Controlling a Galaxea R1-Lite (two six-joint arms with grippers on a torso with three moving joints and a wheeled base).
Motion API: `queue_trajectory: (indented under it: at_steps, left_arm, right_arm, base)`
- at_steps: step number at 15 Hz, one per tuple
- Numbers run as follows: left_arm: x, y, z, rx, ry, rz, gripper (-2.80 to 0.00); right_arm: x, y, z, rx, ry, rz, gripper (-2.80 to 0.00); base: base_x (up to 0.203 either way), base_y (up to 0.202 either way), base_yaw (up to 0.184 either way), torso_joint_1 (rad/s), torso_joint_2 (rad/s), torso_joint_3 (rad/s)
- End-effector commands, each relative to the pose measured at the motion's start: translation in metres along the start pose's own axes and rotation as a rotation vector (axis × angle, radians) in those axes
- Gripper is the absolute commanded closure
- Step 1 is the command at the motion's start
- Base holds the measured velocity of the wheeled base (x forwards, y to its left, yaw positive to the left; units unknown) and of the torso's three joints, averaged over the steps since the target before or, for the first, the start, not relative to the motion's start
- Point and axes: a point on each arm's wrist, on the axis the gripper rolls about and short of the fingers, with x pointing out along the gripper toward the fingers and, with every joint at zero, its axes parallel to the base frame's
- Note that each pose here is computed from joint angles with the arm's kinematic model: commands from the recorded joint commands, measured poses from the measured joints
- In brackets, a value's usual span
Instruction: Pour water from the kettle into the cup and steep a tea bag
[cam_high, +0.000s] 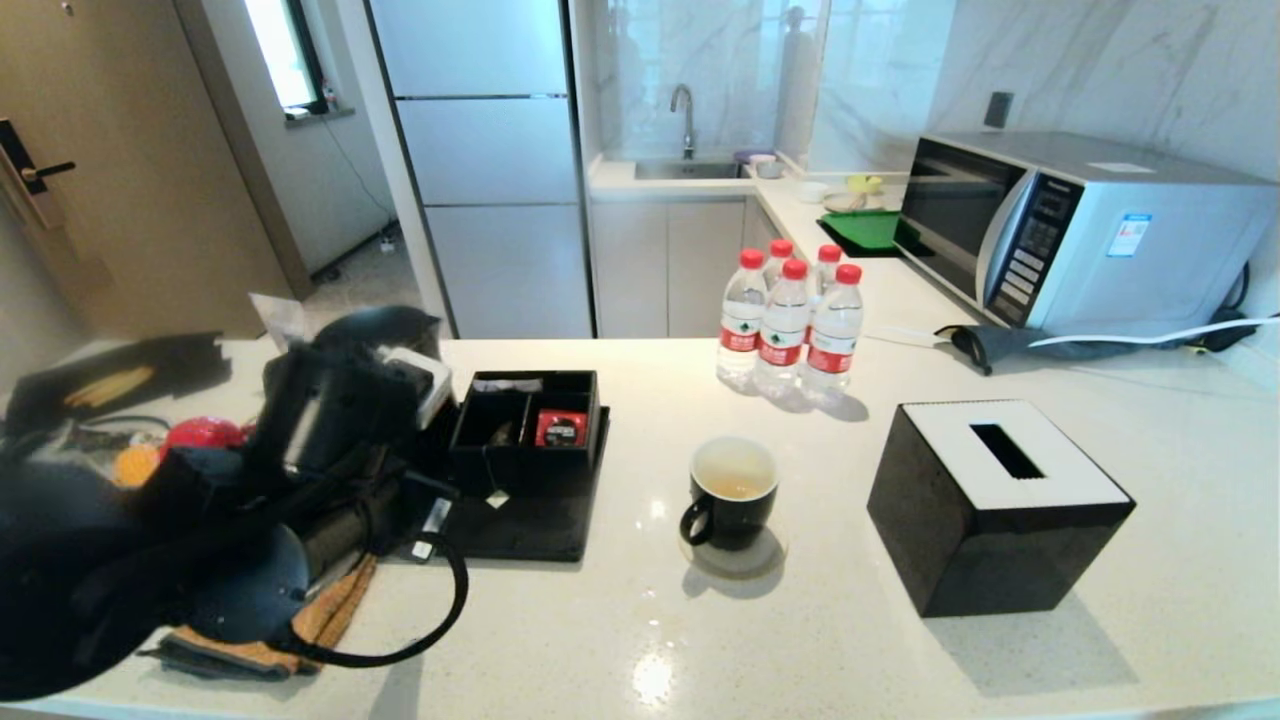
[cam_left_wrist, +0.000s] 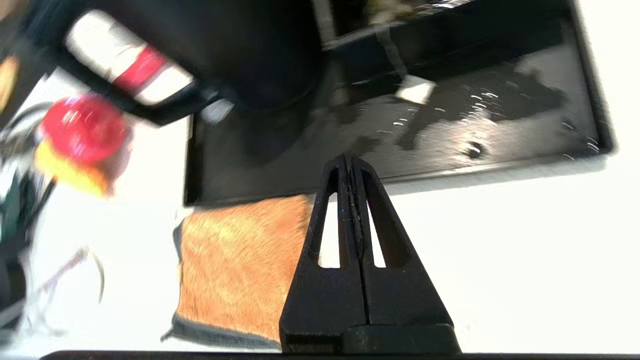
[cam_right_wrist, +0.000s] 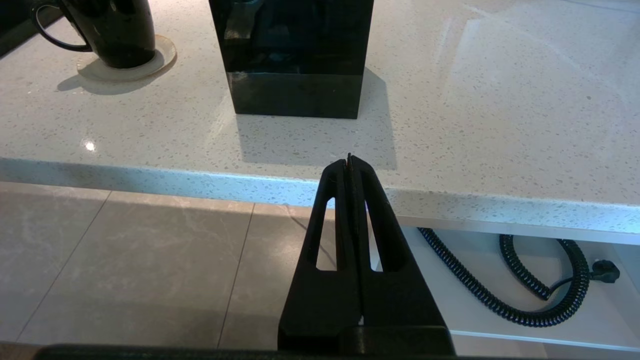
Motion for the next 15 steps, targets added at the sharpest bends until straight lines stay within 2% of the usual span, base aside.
queue_trajectory:
  at_steps: [1, 5, 9, 14, 15]
  left_arm:
    - [-0.006, 0.005, -0.011, -0.047, -0.041, 0.036, 0.0]
    - [-0.006, 0.006, -0.029, -0.148, -0.155, 0.088, 0.0]
    - [-0.002, 0.002, -0.049, -0.208, -0.193, 0.088, 0.0]
    - [0.017, -0.01, -0.063, -0.202, -0.172, 0.09, 0.0]
    - [0.022, -0.014, -0.064, -0.204, -0.175, 0.088, -2.8]
  right_arm:
    - [0.0, 0.0, 0.0, 0.0, 0.002, 0.001, 0.0]
    - [0.0, 0.0, 0.0, 0.0, 0.002, 0.001, 0.0]
    - [0.0, 0.0, 0.0, 0.0, 0.002, 0.001, 0.0]
    - [0.0, 0.0, 0.0, 0.0, 0.002, 0.001, 0.0]
    - [0.0, 0.0, 0.0, 0.0, 0.002, 0.001, 0.0]
  base:
    - [0.0, 0.0, 0.0, 0.0, 0.0, 0.0]
    - [0.0, 0.0, 0.0, 0.0, 0.0, 0.0]
    - [0.0, 0.0, 0.0, 0.0, 0.0, 0.0]
    - [0.0, 0.0, 0.0, 0.0, 0.0, 0.0]
    - [0.0, 0.0, 0.0, 0.0, 0.0, 0.0]
